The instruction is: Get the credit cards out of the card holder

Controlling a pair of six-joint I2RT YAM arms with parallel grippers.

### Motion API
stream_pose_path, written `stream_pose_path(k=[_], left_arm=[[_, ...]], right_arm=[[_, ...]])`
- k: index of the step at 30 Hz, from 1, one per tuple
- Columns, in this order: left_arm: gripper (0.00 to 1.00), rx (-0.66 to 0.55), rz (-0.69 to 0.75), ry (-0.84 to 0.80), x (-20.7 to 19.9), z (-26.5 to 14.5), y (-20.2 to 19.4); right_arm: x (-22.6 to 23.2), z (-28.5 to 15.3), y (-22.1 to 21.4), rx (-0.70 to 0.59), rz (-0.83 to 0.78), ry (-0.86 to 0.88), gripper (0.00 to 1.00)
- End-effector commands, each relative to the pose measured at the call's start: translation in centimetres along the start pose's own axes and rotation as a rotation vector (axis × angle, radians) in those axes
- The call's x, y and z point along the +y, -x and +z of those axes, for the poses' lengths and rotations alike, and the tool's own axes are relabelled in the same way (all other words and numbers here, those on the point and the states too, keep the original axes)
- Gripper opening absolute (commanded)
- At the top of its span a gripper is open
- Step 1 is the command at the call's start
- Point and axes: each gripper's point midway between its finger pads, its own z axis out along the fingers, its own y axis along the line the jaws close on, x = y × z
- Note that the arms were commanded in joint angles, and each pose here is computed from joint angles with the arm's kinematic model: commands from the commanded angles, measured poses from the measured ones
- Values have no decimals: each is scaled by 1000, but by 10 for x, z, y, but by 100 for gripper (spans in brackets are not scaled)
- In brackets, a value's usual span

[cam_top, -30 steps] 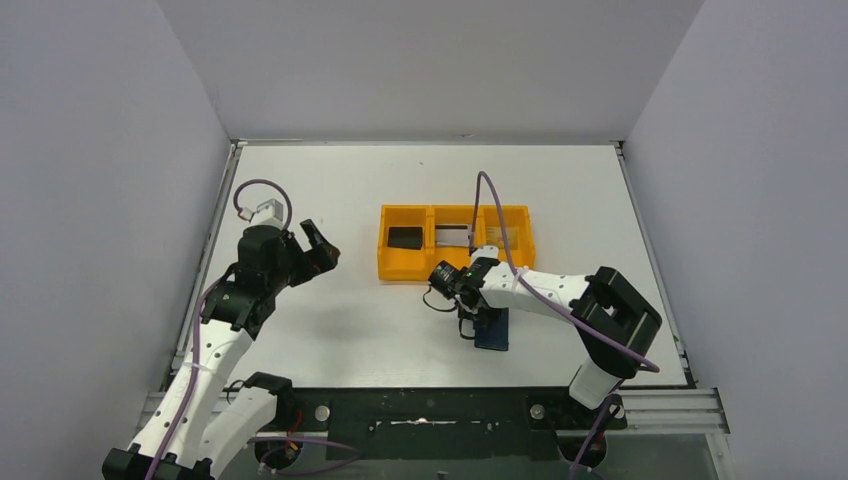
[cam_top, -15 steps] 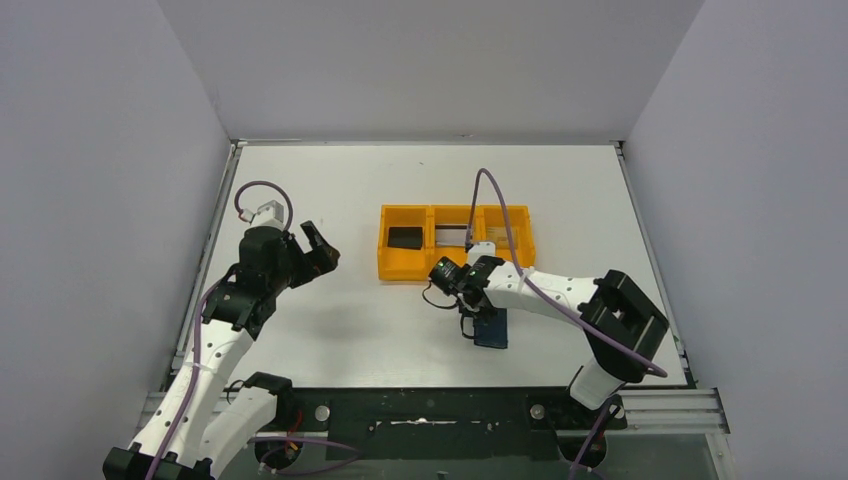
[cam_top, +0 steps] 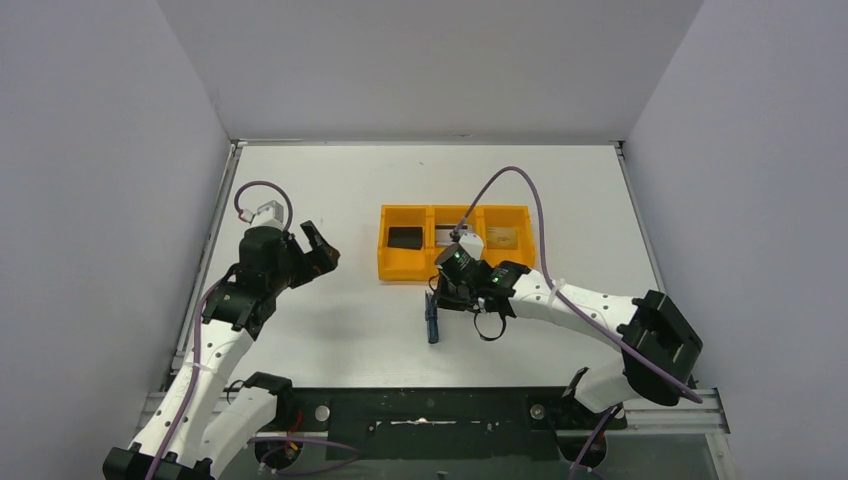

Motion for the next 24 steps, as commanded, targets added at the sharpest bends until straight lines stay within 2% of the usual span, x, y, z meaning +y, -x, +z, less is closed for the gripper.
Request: stream_pose_path(k=[1, 9, 13, 21, 24], left_arm=[[97, -39, -12, -26, -6, -1, 10], [97, -38, -17, -36, -8, -3, 9], [97, -31, -22, -43, -8, -1, 7], [97, -21, -77, -110, -17, -3, -1], [97, -39, -86, -147, -19, -8, -4]], right_arm=[[45, -9, 4, -8, 70, 271, 1], [7, 16, -20, 62, 197, 285, 7], [-7, 14, -18, 37, 174, 225, 17], [-40, -3, 5, -67, 65, -4, 43], [-51, -12, 9, -91, 72, -71, 69]])
